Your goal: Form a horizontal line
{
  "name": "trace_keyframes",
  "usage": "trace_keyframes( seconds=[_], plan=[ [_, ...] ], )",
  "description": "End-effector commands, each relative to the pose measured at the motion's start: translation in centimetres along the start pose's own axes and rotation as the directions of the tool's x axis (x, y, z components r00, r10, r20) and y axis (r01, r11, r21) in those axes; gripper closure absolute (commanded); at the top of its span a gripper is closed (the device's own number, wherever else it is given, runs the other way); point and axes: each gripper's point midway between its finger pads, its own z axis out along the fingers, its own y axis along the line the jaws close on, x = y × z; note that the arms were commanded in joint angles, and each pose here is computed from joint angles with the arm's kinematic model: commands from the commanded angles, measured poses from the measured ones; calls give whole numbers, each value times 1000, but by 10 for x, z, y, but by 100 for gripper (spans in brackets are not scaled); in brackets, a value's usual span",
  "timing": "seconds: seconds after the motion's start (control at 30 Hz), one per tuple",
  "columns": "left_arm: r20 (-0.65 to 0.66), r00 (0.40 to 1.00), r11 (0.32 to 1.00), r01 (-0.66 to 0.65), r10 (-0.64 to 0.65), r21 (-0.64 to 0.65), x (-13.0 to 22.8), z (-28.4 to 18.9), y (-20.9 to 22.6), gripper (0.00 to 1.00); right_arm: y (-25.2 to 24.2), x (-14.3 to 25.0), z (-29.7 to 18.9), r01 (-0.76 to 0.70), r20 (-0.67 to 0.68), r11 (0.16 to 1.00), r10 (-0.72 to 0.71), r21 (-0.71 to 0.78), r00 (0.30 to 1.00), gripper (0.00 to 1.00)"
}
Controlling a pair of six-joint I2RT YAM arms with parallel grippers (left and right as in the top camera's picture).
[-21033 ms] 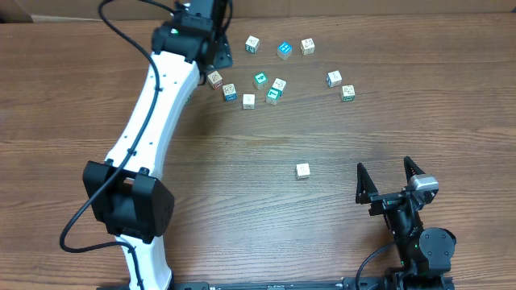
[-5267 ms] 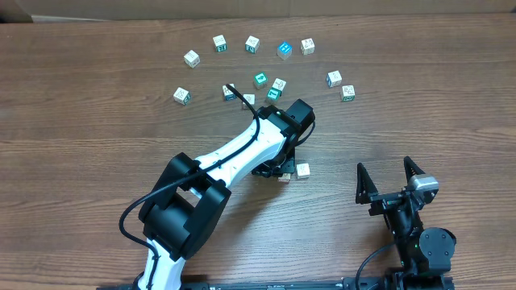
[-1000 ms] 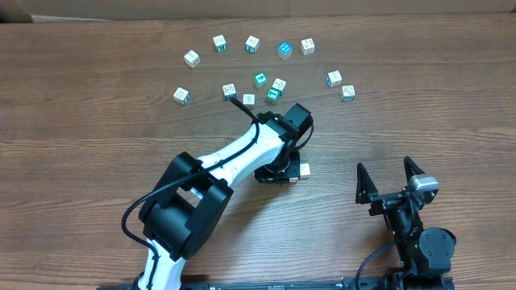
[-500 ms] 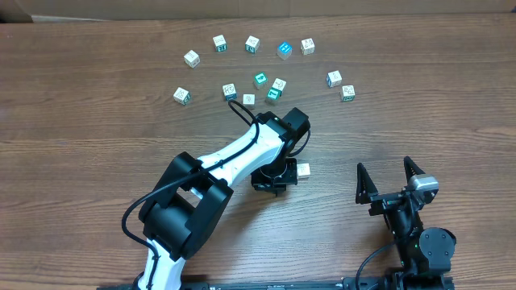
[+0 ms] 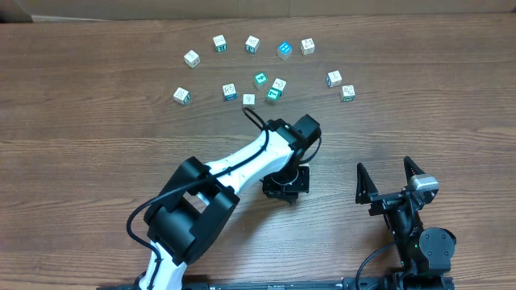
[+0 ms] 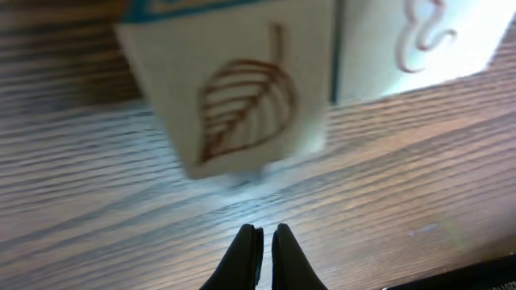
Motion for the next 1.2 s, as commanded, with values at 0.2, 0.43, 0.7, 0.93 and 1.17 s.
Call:
trace_keyframes(
  seconds=[0.2, 0.43, 0.7, 0.93, 1.17],
  plan=[
    [68, 998, 998, 1, 4, -69, -12, 3, 11, 96, 2, 2, 0, -5, 3, 1000, 5, -11, 1000, 0],
    [111, 994, 998, -8, 15, -59, -22, 2, 7, 96, 2, 2, 0, -5, 2, 1000, 5, -11, 1000, 0],
    [131, 991, 998, -12, 20, -62, -26, 2, 6, 96, 2, 2, 0, -5, 2, 1000, 5, -11, 1000, 0],
    [140, 990, 998, -13, 21, -64, -28, 1, 6, 96, 2, 2, 0, -5, 2, 1000, 5, -11, 1000, 0],
    [152, 988, 998, -18, 26, -54, -31, 1, 4, 96, 2, 2, 0, -5, 2, 1000, 5, -11, 1000, 0]
  ],
)
